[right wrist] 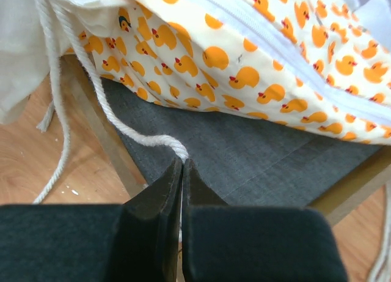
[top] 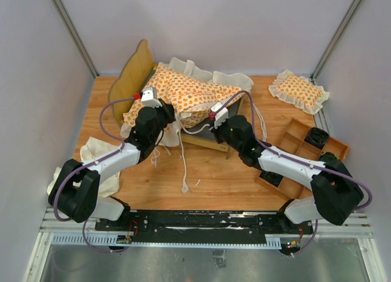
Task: Set up the pet bed
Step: Cross the ropes on the bed frame.
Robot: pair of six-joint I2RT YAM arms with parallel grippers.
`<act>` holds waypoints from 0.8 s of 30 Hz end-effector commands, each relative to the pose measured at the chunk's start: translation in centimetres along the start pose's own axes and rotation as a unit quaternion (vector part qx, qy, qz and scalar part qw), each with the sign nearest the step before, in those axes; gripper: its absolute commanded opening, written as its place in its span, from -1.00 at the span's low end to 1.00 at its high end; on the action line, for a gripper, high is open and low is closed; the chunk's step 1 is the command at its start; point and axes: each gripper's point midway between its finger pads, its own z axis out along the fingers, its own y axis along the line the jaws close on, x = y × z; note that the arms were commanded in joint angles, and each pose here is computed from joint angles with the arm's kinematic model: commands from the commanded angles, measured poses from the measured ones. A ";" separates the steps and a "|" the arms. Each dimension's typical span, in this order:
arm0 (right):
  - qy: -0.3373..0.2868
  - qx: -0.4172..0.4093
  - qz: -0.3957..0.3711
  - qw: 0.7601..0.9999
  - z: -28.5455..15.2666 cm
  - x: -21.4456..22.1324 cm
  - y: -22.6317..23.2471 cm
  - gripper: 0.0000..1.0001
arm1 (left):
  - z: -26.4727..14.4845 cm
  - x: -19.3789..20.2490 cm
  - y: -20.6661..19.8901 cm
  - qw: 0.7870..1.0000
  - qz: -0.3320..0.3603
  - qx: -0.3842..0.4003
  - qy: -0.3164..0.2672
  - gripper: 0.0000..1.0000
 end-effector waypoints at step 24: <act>0.161 -0.010 0.109 0.981 -0.8 7.8 2.1 -0.99 | -0.4 -0.2 0.4 1.000 -0.009 0.000 -0.005 -1.00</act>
